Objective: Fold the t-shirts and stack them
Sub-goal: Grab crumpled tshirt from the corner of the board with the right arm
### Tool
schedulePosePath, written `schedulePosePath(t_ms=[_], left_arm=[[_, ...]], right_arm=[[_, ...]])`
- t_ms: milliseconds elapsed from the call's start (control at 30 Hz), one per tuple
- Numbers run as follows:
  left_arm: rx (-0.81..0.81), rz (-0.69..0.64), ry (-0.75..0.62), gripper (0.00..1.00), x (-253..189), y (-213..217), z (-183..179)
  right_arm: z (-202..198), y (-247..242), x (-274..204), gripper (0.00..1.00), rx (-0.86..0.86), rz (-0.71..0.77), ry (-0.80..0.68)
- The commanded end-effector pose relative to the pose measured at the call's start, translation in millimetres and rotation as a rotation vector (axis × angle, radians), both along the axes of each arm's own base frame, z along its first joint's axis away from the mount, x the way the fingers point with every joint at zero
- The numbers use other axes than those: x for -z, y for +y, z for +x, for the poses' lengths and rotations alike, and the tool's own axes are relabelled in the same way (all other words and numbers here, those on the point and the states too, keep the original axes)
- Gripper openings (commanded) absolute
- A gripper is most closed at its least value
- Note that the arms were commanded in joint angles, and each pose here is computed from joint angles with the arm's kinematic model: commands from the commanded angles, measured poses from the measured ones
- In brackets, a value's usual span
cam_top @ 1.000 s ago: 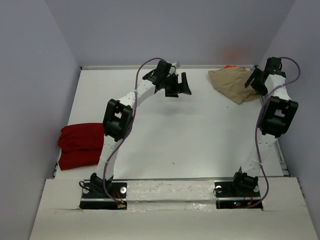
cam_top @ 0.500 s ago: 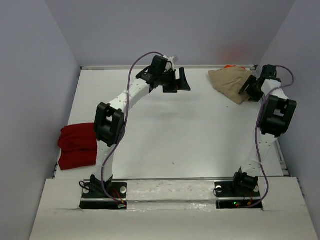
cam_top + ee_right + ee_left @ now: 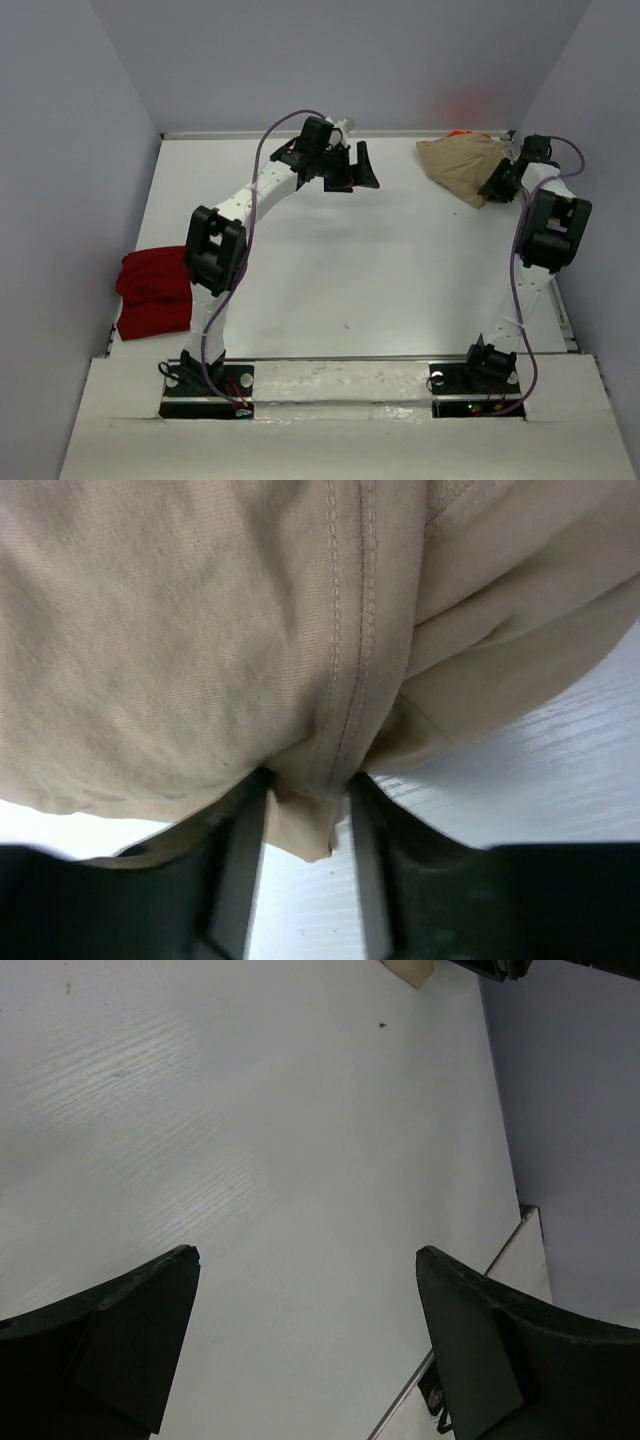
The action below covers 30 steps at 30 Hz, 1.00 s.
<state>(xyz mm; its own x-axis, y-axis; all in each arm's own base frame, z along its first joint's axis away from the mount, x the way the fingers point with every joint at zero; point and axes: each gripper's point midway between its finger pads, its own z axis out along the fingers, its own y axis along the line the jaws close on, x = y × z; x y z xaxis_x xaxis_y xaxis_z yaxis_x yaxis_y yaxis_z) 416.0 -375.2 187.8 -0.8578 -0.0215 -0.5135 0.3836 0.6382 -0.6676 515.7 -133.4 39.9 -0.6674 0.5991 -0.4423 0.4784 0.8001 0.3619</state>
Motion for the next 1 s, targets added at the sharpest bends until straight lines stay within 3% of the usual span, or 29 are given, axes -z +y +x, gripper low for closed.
schedulePosePath(t_ms=[0, 33, 67, 633, 833, 967], left_arm=[[0.037, -0.068, -0.080, 0.99, -42, -4, -8], [0.038, -0.069, -0.080, 0.99, -41, -4, -8], [0.038, -0.068, -0.078, 0.99, -40, -4, -8], [0.070, -0.063, -0.062, 0.99, -30, -18, -18], [0.052, -0.029, -0.067, 0.99, -19, -16, -18], [0.057, -0.023, -0.062, 0.99, -15, -15, -19]], right_arm=[[23, -8, -39, 0.24, -0.017, -0.023, -0.132], [23, -7, -41, 0.07, -0.014, -0.020, -0.135], [22, -6, -41, 0.00, -0.018, -0.015, -0.135], [12, 15, -86, 0.00, -0.019, -0.175, -0.149], [25, 64, -161, 0.00, -0.107, -0.362, -0.287], [32, 61, -210, 0.00, -0.078, -0.437, -0.354]])
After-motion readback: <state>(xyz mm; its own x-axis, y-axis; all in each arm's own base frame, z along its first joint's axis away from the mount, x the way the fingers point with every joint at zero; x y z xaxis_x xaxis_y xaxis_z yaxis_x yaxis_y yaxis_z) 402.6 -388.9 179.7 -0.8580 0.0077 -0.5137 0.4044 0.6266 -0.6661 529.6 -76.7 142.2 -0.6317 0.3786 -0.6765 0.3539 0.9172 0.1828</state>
